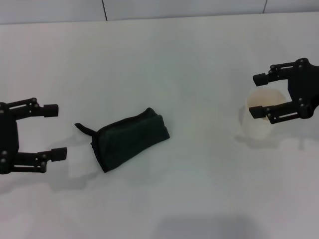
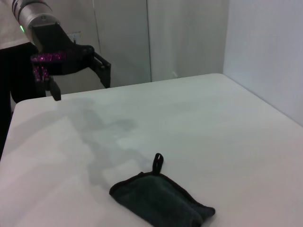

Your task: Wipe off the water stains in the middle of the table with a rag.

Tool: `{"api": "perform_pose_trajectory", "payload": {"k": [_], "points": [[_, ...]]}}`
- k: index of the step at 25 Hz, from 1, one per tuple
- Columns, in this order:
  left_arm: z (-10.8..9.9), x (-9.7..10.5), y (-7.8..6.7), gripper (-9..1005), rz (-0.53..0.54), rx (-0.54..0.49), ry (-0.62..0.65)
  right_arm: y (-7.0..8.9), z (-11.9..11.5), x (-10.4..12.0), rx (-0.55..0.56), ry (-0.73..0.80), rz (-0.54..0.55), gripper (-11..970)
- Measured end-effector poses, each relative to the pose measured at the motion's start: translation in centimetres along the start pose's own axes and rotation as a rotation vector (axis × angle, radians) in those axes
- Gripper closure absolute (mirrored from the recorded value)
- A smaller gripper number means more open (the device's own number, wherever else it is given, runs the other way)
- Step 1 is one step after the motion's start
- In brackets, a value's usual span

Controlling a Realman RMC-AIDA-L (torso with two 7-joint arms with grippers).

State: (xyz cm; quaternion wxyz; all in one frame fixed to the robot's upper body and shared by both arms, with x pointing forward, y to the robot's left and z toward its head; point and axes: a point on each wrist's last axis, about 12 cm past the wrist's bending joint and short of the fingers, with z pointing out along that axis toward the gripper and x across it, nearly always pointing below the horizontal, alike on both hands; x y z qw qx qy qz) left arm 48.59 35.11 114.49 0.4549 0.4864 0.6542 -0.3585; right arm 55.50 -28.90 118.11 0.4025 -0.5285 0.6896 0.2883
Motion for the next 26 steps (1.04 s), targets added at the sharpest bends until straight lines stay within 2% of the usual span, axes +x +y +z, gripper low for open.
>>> {"api": "perform_pose_trajectory", "payload": {"k": [26], "points": [[0.05, 0.38, 0.18, 109, 0.009, 0.006, -0.005, -0.12, 0.97, -0.07, -0.029, 0.000, 0.020, 194]]}}
